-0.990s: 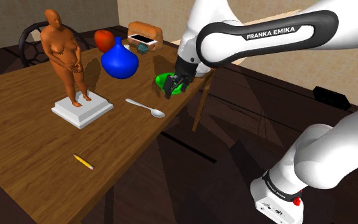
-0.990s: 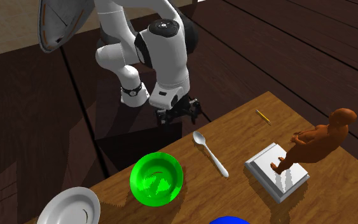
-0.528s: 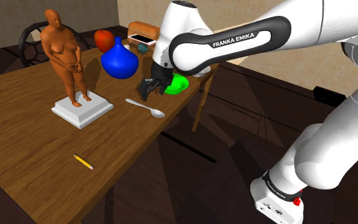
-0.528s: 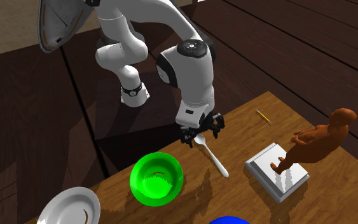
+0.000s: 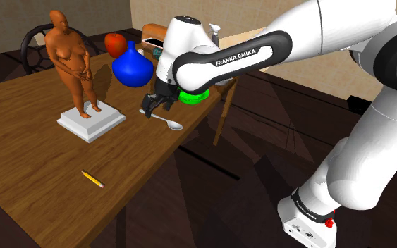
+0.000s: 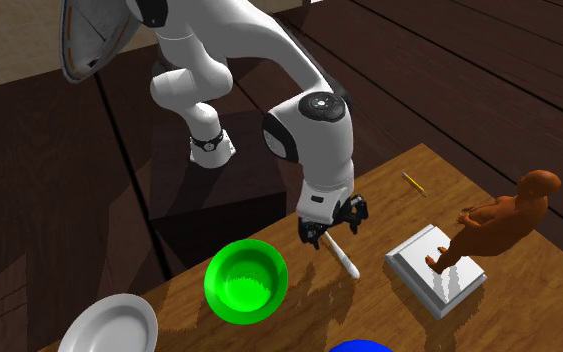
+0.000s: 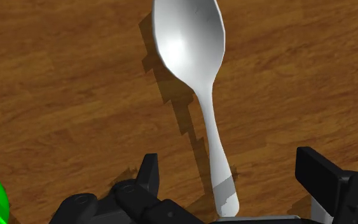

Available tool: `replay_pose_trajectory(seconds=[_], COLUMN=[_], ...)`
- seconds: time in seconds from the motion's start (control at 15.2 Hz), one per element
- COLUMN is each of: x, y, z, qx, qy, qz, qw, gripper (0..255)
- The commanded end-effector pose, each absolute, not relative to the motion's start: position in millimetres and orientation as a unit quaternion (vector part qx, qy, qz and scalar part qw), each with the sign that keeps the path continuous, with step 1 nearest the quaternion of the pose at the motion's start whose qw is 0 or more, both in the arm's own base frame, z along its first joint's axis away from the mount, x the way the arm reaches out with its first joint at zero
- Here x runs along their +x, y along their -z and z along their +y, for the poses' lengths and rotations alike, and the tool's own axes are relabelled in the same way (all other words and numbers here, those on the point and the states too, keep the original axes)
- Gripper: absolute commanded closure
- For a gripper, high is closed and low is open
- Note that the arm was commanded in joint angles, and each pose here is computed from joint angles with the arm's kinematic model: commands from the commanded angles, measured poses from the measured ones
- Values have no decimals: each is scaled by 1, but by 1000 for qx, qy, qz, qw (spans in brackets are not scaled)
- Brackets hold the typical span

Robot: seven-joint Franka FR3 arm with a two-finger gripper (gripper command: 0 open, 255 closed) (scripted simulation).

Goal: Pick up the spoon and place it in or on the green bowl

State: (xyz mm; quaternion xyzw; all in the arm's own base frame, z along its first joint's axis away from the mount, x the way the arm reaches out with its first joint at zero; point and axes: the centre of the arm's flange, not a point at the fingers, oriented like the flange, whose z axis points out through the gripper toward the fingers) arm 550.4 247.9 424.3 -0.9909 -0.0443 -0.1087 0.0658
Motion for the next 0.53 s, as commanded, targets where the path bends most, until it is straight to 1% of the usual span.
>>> replay_pose_trajectory(seconds=[0.0,0.46], x=[553,554], y=[-414,-411], z=[249,250], qx=[-991,-991], qy=[109,109], qz=[-44,-44], qw=[66,66], gripper=[0,0])
